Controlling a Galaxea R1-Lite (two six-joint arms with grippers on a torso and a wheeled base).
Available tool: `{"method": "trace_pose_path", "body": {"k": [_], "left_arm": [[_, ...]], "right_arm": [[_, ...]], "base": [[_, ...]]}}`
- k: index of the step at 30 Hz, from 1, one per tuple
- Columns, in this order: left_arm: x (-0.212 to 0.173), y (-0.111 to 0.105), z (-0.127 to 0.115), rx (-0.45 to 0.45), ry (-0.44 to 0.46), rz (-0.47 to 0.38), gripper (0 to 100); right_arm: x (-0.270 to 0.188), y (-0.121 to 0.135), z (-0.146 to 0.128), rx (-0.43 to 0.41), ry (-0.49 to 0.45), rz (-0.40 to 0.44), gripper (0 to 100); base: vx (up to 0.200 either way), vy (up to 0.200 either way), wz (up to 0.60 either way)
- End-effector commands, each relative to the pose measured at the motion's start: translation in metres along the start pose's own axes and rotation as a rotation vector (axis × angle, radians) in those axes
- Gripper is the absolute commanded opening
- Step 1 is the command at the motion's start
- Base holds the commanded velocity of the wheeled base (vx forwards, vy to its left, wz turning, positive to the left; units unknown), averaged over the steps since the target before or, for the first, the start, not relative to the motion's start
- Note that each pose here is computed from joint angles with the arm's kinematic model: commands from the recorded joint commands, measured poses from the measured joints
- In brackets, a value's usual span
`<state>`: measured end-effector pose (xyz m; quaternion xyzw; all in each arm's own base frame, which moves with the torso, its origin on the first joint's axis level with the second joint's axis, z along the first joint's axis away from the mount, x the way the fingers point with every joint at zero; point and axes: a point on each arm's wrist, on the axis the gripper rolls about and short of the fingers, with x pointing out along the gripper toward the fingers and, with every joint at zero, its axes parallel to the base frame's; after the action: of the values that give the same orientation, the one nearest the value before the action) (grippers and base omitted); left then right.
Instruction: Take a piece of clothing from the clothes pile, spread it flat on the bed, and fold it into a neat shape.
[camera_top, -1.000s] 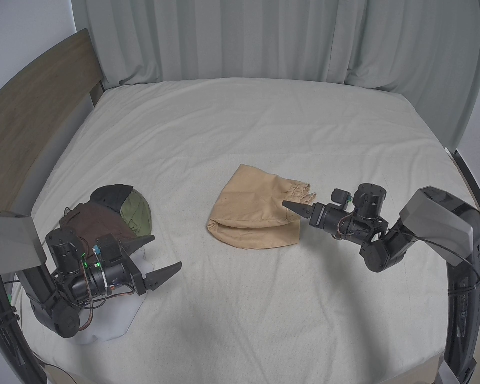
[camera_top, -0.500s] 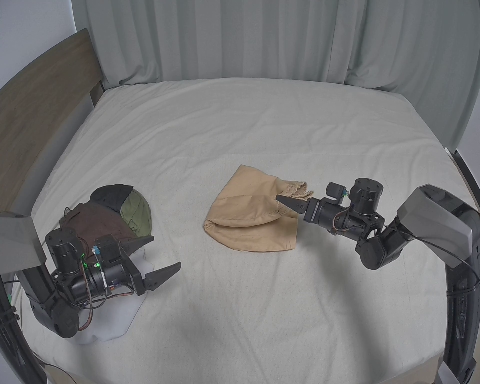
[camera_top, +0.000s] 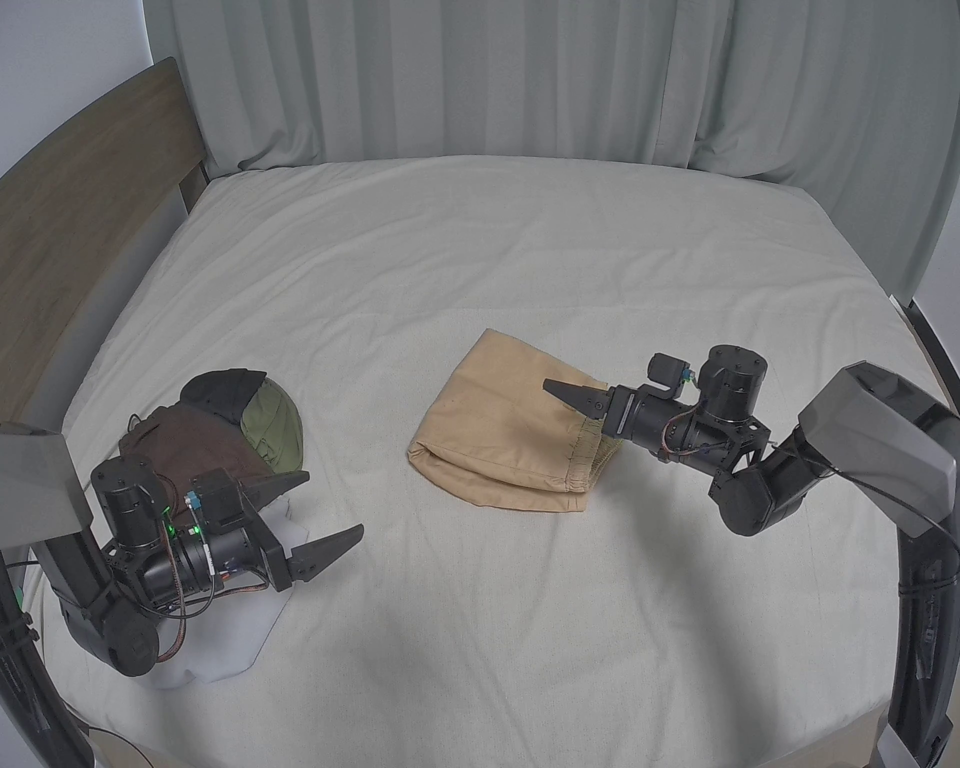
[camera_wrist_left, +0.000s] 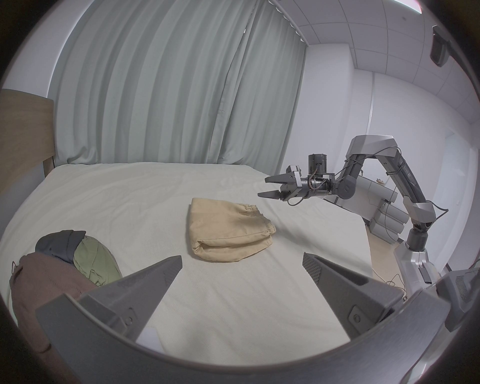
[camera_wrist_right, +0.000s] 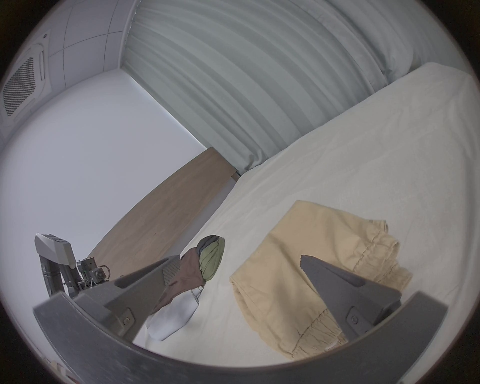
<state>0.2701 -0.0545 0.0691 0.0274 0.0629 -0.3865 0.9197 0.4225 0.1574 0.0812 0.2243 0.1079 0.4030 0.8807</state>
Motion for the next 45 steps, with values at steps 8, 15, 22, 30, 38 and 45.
{"method": "trace_pose_path", "body": {"k": [8, 15, 22, 30, 38, 45], "left_arm": [[-0.001, 0.001, 0.0, 0.0, -0.001, 0.006, 100], [-0.001, 0.001, 0.0, 0.0, -0.001, 0.006, 100], [-0.001, 0.0, 0.001, 0.003, -0.004, 0.002, 100], [-0.01, -0.014, 0.029, 0.064, -0.088, -0.023, 100], [-0.057, -0.046, 0.078, 0.181, -0.259, -0.089, 100], [-0.101, -0.095, 0.075, 0.175, -0.293, -0.205, 100]], "right_arm": [[0.023, -0.038, -0.081, 0.056, 0.122, -0.055, 100], [0.021, -0.045, -0.096, 0.048, 0.145, -0.077, 100], [0.018, -0.039, -0.092, 0.028, 0.11, -0.066, 100], [-0.018, 0.046, 0.013, -0.099, -0.092, 0.047, 100], [-0.12, 0.11, 0.058, -0.401, -0.21, -0.028, 100], [-0.206, 0.146, 0.063, -0.619, -0.294, -0.106, 100]], "base": [[0.0, 0.0, 0.0], [0.0, 0.0, 0.0], [0.0, 0.0, 0.0], [0.0, 0.0, 0.0], [0.0, 0.0, 0.0], [0.0, 0.0, 0.0]]}}
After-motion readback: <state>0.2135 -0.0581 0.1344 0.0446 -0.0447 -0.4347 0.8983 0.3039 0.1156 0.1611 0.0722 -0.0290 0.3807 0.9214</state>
